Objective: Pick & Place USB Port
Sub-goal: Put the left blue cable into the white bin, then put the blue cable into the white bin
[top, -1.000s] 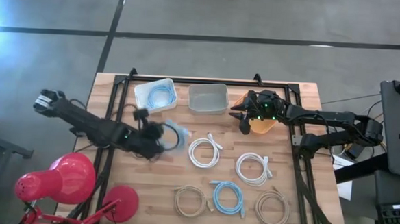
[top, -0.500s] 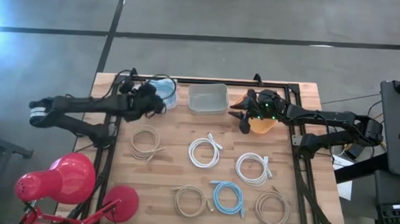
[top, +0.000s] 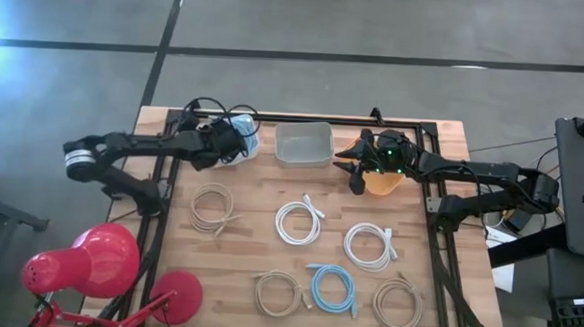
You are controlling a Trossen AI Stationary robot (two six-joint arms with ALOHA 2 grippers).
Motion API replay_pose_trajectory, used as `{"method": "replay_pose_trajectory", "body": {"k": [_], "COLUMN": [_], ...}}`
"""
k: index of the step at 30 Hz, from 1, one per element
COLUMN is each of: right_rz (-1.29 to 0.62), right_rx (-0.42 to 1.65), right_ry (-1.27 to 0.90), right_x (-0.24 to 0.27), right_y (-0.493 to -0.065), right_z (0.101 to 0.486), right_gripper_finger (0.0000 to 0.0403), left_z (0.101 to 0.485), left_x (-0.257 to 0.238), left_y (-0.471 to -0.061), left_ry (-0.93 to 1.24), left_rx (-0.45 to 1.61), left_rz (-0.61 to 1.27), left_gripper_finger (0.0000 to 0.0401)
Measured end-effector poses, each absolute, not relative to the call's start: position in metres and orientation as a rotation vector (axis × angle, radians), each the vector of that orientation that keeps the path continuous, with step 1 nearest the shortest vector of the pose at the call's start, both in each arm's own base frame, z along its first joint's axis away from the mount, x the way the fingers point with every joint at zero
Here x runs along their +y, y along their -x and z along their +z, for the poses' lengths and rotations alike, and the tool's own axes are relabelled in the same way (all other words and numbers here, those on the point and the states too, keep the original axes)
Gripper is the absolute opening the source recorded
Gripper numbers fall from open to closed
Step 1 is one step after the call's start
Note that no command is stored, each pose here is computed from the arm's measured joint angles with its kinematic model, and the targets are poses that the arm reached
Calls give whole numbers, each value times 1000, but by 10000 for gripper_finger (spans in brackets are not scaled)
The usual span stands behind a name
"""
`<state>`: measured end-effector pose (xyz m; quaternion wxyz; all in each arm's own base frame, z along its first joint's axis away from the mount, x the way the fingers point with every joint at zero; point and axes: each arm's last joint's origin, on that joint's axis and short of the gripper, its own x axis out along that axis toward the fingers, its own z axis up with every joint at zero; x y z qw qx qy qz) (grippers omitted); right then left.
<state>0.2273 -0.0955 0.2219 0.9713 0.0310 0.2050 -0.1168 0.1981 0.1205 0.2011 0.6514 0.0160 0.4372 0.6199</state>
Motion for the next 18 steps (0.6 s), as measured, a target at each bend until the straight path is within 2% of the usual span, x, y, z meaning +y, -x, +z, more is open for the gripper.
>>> {"method": "replay_pose_trajectory", "body": {"k": [10,18], "right_rz": [-236,-236], "right_rx": [415,416], "right_ry": [-63,-63], "right_x": [-96,-95], "right_y": [-227,-227], "right_z": [222,222], "right_gripper_finger": [118,118], "left_z": [193,215], "left_x": [124,124], "left_y": [-201,-200], "left_ry": [-88,-126], "left_rx": [1045,990], "left_rz": [1416,1423], "left_gripper_finger": [100,108]}}
